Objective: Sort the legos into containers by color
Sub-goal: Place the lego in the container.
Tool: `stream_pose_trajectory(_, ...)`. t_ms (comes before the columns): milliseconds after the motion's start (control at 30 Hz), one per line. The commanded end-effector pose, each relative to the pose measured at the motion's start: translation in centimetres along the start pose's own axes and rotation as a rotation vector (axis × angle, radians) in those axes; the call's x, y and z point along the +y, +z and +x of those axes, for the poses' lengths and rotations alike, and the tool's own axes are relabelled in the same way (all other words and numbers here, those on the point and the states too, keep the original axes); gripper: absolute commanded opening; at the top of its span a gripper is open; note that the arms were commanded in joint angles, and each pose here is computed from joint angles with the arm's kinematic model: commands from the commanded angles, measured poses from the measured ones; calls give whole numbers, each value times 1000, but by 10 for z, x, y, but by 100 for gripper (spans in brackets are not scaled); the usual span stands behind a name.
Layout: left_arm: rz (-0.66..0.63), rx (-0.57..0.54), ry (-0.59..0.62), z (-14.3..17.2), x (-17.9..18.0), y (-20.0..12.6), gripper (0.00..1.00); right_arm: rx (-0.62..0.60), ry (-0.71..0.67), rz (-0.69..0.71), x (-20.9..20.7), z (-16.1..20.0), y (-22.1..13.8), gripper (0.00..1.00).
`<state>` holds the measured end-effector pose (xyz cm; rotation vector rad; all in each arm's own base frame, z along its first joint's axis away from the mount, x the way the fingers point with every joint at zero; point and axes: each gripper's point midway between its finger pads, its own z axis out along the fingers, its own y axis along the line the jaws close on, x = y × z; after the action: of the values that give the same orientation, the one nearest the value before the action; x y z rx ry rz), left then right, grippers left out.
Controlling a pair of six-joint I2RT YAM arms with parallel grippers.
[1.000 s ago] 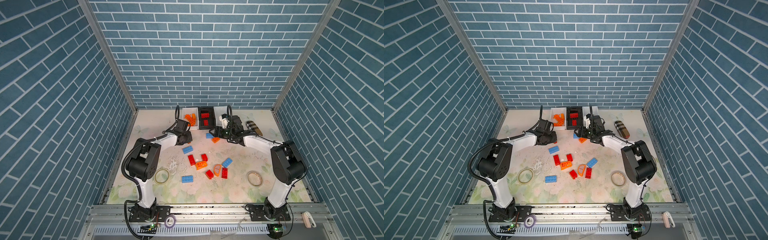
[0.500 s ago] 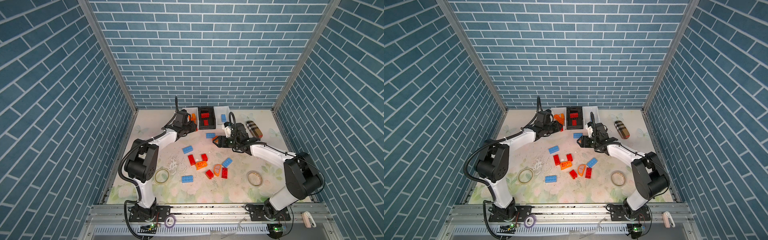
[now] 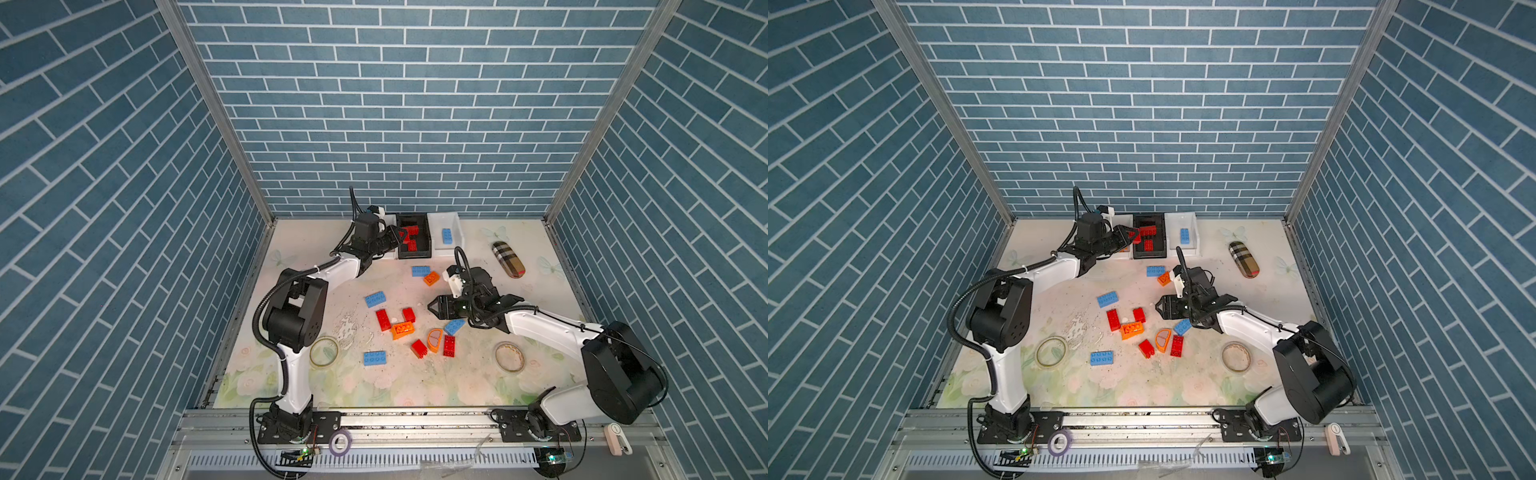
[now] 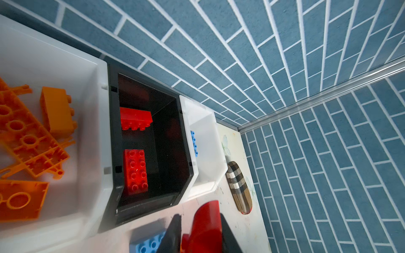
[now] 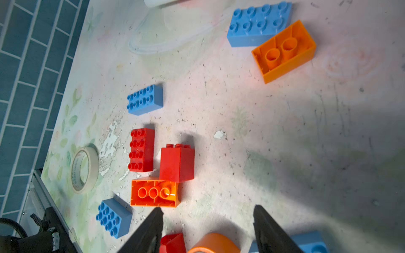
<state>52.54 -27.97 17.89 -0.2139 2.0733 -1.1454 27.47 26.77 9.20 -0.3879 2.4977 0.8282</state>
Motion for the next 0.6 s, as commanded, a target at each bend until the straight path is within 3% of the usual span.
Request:
stream_pose_trajectory(0, 90, -22, -45, -12, -18, 14, 24, -15, 12, -3, 3, 4, -2, 67)
stream_pose_trajectory(567, 56, 13, -113, -20, 2, 72, 28, 50, 12, -16, 19, 35, 16, 67)
